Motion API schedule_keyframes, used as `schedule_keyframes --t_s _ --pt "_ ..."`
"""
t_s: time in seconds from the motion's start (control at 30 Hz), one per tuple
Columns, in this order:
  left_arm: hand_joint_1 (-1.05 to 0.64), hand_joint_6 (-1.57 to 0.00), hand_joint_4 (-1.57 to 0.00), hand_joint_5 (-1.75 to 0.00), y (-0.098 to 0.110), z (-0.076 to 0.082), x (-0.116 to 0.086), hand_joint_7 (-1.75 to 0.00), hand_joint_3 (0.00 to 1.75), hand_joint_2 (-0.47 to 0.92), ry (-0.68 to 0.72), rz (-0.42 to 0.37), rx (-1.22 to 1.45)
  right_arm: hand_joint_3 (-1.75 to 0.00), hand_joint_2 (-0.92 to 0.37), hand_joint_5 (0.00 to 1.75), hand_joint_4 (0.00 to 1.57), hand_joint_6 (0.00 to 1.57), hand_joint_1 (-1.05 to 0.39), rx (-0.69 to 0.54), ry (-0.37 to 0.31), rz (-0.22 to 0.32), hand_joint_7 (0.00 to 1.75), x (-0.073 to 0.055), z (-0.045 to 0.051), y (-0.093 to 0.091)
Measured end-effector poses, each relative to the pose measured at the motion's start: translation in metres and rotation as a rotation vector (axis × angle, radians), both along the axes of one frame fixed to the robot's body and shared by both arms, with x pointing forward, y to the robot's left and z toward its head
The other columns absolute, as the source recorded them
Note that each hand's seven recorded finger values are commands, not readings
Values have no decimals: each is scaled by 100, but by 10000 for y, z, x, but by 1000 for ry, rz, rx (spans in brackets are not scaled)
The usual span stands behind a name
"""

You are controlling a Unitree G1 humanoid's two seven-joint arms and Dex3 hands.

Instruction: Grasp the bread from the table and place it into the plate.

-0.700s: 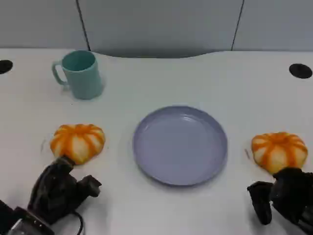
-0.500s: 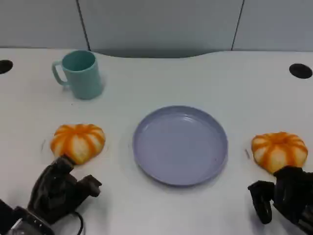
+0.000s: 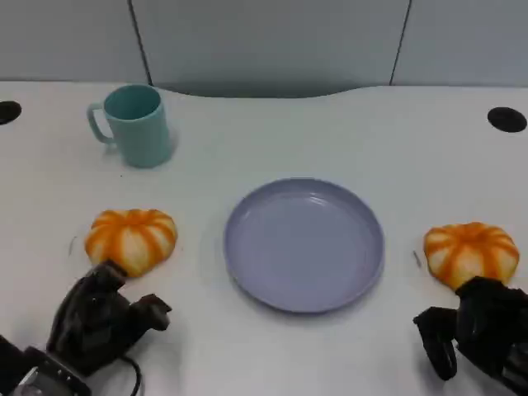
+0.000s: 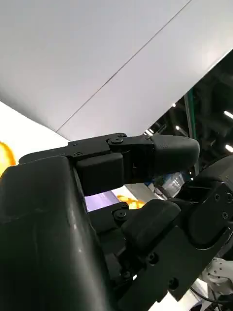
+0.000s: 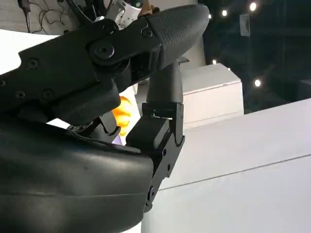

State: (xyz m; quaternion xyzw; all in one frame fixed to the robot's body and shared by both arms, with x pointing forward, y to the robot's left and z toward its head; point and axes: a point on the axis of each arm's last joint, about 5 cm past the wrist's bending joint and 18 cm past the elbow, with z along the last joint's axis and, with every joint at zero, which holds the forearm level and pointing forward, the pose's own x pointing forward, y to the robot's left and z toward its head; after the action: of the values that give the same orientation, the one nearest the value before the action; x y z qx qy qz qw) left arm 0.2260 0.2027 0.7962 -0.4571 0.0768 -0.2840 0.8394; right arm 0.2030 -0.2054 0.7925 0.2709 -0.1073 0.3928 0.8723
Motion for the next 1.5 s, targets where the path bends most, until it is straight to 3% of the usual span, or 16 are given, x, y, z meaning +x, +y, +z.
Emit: schedule_keyframes --t_s 0.13,0.3,0.47,0.63,0.7,0.83,0.93,0.97,1.0,1.07,1.2,1.3,1.33,1.4,1.43,1.5 --pt "-105 -157 -157 -53 -1 3 4 -37 0 51 0 -1 0 0 -89 175 86 73 -44 -11 -6 -20 152 3 9 -3" --pt "-105 -157 -157 -44 19 35 23 -25 3 58 -33 50 65 0 -91 175 85 87 -46 -5 -25 -45 109 -10 3 21" --pt "-105 -145 -147 -30 21 270 99 -3 5 72 -301 234 440 0 -90 175 86 83 -46 4 -11 -37 132 -13 -9 31" --pt "-105 -77 -78 -5 80 764 211 0 24 91 -718 415 865 0 -91 175 87 82 -41 39 23 -10 119 -9 -27 50" --pt "-105 -52 -50 -1 148 996 292 0 34 92 -850 476 1042 0 -90 175 87 73 -40 58 27 1 148 -5 -32 54" --pt "-105 -38 -35 0 205 1271 454 0 33 92 -972 550 1347 -1 -91 175 88 68 -43 78 34 11 172 1 -36 60" --pt "-105 -42 -35 -2 133 1323 666 -6 13 89 -989 456 1623 0 -89 175 88 69 -41 76 33 2 174 10 -30 67" --pt "-105 -32 -29 -23 109 1311 746 -37 8 87 -968 397 1737 0 -89 175 88 69 -41 75 37 -4 174 13 -28 69" --pt "-105 -13 -12 -105 84 1271 814 -109 7 81 -933 319 1862 -1 -90 175 88 69 -40 75 42 -11 175 14 -27 69" --pt "-105 -5 -6 -156 54 1160 874 -151 3 75 -845 160 2049 -1 -91 175 87 67 -39 77 47 -13 175 16 -25 67" --pt "-105 -90 -87 -106 -56 904 834 -84 1 64 -726 -154 2278 -1 -90 175 88 68 -40 83 31 -6 175 14 -21 65" --pt "-105 -123 -118 -75 -148 886 851 -42 1 69 -755 -204 2342 -1 -91 175 89 69 -41 80 1 -13 175 29 0 93" --pt "-105 -125 -120 -73 -167 884 855 -39 1 70 -761 -211 2354 -1 -91 175 89 69 -41 80 -9 -15 175 34 7 107" --pt "-105 -150 -149 -65 -191 880 859 -39 0 63 -775 -200 2368 -1 -91 175 85 80 -41 84 -18 -22 125 26 7 113" --pt "-105 -154 -153 -62 -202 871 855 -40 0 61 -778 -180 2369 -1 -92 175 85 82 -41 84 -21 -25 118 17 5 105" --pt "-105 -156 -156 -69 -229 858 850 -49 0 59 -792 -155 2362 -1 -92 175 84 78 -42 84 -28 -22 140 8 3 98"
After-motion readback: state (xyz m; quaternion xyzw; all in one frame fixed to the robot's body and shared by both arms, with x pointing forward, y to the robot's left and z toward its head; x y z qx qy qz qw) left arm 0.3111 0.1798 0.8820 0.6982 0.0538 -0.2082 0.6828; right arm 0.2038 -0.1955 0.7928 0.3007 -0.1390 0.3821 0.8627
